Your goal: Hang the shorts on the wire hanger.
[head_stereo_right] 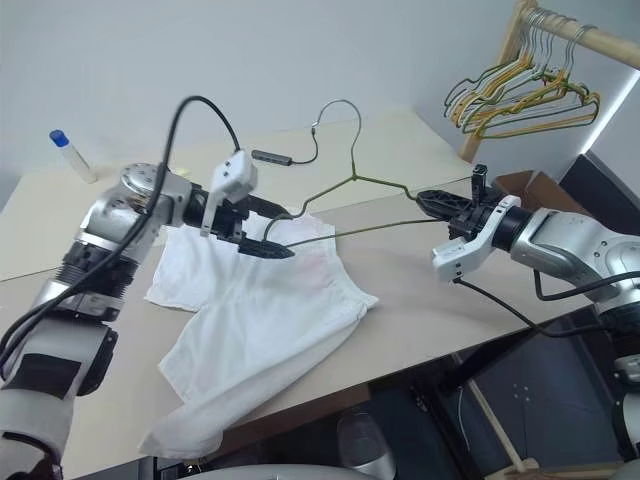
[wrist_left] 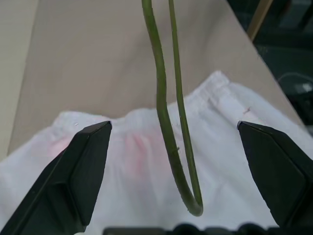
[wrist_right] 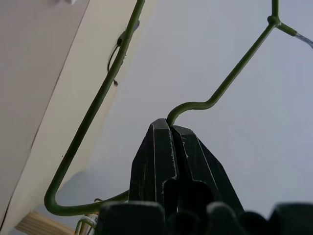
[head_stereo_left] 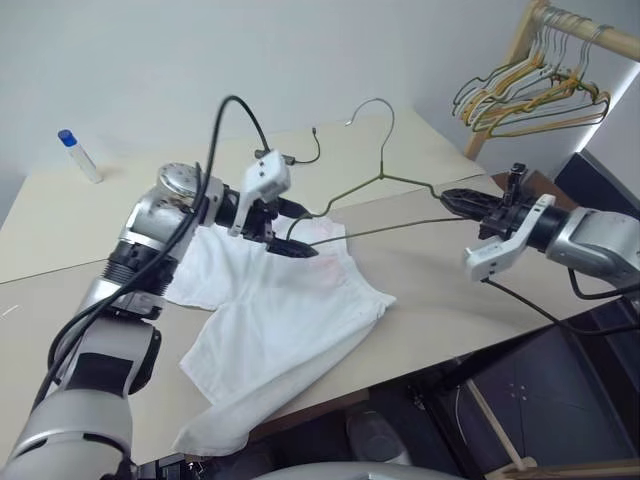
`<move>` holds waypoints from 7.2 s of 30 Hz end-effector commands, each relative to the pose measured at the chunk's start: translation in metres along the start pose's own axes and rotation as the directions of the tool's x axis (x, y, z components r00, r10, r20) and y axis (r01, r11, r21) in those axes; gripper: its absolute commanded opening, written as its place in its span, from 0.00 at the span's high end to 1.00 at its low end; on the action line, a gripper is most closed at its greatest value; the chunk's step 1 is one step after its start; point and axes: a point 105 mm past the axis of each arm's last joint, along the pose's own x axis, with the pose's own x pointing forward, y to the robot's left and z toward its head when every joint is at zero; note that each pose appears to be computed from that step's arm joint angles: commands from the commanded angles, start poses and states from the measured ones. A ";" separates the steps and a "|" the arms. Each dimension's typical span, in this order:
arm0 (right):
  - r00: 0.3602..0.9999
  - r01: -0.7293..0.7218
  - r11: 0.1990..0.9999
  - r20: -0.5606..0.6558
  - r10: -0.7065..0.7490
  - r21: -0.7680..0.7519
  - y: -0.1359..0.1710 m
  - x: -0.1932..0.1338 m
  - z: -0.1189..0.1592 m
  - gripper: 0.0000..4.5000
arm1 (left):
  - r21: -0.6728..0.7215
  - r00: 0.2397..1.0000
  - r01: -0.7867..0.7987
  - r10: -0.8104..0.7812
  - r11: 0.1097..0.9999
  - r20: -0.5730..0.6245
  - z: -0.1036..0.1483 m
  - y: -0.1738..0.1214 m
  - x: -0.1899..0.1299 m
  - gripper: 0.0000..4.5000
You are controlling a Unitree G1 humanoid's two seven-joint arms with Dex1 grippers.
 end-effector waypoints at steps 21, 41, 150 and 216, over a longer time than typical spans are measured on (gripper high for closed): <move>0.988 0.115 0.979 0.085 -0.130 0.169 -0.037 -0.002 0.013 0.61 | 0.031 0.988 -0.148 0.146 0.988 0.053 0.009 0.011 -0.024 1.00; 0.847 -0.444 0.169 0.350 0.399 0.880 -0.004 0.019 0.016 0.14 | 0.278 0.990 -0.137 0.121 0.951 0.075 0.008 -0.018 -0.036 1.00; 0.844 -0.316 -0.026 0.293 0.449 0.949 -0.023 0.008 0.046 1.00 | 0.458 0.946 -0.275 0.154 0.845 0.284 0.058 -0.003 -0.079 0.01; 0.967 -0.179 -0.687 0.255 0.010 0.704 0.032 0.062 0.105 0.83 | 0.313 0.972 -0.228 0.198 0.922 0.124 0.002 0.009 -0.074 1.00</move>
